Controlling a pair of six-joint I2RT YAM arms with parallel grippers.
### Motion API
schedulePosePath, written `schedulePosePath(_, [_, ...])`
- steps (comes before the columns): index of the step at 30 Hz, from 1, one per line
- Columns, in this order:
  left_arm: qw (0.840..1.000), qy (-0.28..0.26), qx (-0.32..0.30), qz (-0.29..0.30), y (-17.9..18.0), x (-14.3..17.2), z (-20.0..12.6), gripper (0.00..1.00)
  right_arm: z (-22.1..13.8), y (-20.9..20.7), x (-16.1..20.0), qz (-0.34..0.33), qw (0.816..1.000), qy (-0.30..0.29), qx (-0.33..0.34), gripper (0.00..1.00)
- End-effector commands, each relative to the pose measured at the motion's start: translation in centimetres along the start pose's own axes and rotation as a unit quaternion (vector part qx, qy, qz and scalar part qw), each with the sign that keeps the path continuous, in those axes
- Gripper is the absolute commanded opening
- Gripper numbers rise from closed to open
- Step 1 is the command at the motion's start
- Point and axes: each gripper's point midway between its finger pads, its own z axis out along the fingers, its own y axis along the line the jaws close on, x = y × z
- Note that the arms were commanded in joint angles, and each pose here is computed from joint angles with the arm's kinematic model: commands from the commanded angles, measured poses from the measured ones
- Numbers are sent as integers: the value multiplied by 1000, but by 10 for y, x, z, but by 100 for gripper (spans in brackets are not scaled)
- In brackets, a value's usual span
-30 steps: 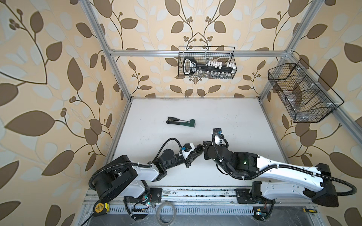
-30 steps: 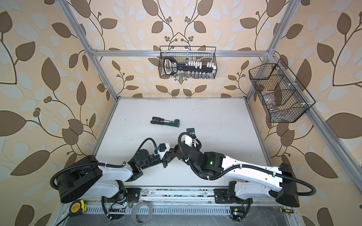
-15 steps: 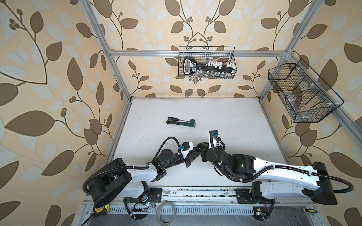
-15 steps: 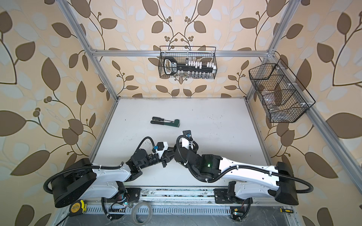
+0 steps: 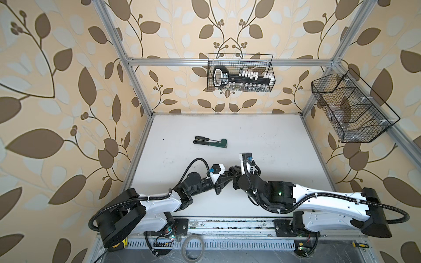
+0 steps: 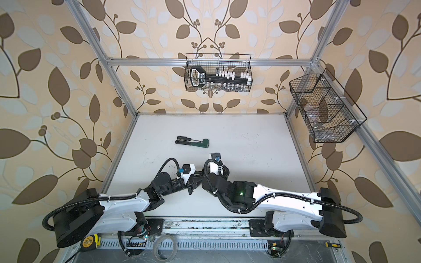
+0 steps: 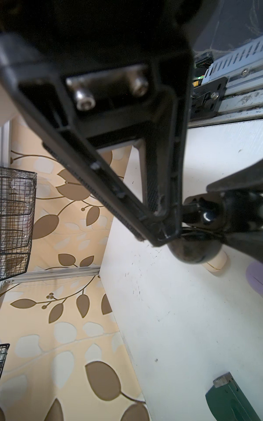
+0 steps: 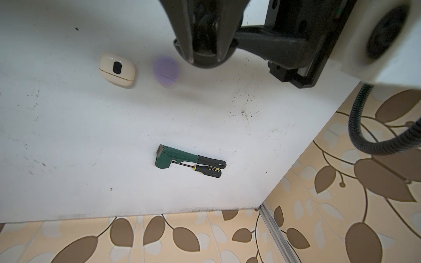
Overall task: Insert wireless bluetooth earbuds into charging case
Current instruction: Insert the wireless bluetooth earbud into the charging case.
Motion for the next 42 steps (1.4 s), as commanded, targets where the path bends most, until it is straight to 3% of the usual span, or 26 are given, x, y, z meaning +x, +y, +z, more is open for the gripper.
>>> schedulePosePath(1, [999,-42,26,11,-12,-33,3,0,1,-1,8,-21,1000,-3,5,16])
schedulePosePath(24, [998,-47,49,6,-23,-42,-5,0,-5,8,24,-40,999,1,-23,19])
schedulePosePath(30, [997,-53,60,11,-27,-43,-9,0,-7,17,26,-36,998,8,-51,35])
schedulePosePath(37, [996,-51,73,24,-32,-40,-11,0,-33,25,1,-15,995,-13,-98,38])
schedulePosePath(42, [994,-54,92,33,-40,-38,-13,0,-45,16,-13,-10,995,-25,-95,39])
